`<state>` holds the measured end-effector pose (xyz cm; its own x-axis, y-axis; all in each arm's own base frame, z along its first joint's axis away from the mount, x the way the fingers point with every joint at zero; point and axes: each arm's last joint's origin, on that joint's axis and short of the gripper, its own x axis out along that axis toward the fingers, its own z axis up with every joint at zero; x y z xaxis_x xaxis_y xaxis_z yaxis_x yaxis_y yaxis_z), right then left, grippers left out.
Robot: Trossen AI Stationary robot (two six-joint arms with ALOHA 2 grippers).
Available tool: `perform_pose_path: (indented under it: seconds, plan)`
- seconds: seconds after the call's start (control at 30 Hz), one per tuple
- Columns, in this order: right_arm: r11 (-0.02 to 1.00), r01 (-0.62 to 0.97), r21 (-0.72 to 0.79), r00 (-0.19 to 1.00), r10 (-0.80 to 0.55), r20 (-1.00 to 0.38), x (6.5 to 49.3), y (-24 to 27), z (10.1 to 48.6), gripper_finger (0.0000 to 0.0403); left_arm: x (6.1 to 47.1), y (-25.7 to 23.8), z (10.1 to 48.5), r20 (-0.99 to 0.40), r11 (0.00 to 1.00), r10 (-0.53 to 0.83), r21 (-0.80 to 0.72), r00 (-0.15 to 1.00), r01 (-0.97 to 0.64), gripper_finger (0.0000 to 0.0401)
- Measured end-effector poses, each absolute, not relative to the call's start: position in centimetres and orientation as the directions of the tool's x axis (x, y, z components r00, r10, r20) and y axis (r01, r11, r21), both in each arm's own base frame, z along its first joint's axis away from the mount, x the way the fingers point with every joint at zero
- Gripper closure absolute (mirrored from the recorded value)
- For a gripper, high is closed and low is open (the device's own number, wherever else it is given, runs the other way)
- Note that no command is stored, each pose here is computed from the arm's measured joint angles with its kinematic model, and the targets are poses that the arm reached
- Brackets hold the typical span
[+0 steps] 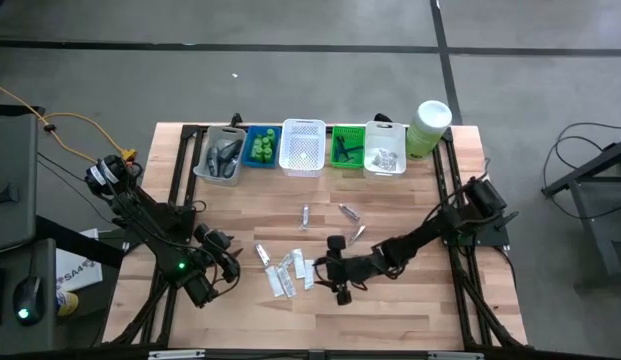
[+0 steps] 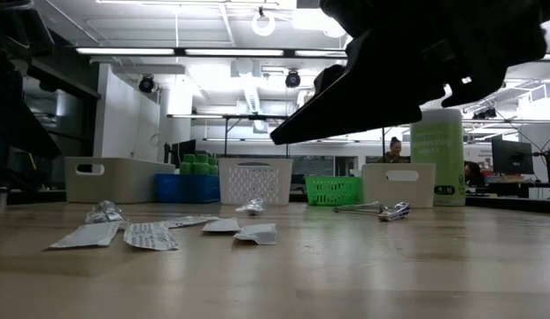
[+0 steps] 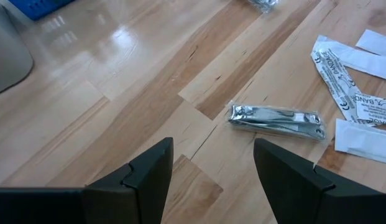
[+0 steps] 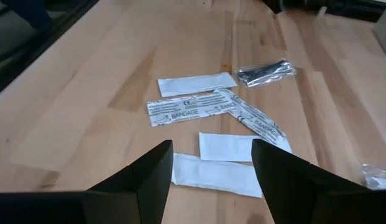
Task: Pick & Place Travel size toiletries
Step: Put the bandage into the right white bin
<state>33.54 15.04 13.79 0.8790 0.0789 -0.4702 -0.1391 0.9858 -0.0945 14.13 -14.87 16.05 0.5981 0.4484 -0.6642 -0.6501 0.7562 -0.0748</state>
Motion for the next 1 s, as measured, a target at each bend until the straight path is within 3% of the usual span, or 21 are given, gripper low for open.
perform_pose_path:
  seconds: [0.53, 1.0]
  plan:
    - [0.994, -0.070, -0.078, 0.900, 0.029, -0.436, 35.9, 15.9, 10.4, 0.0190, 14.2, -14.9, 16.0, -0.665, 0.760, 0.445, -0.074, 0.599, -0.646, 0.0180]
    - [1.000, 0.002, -0.026, 0.815, -0.017, -0.579, 36.7, 15.9, 9.0, 0.0190, 14.2, -14.9, 16.0, -0.668, 0.757, 0.445, -0.075, 0.596, -0.649, 0.0180]
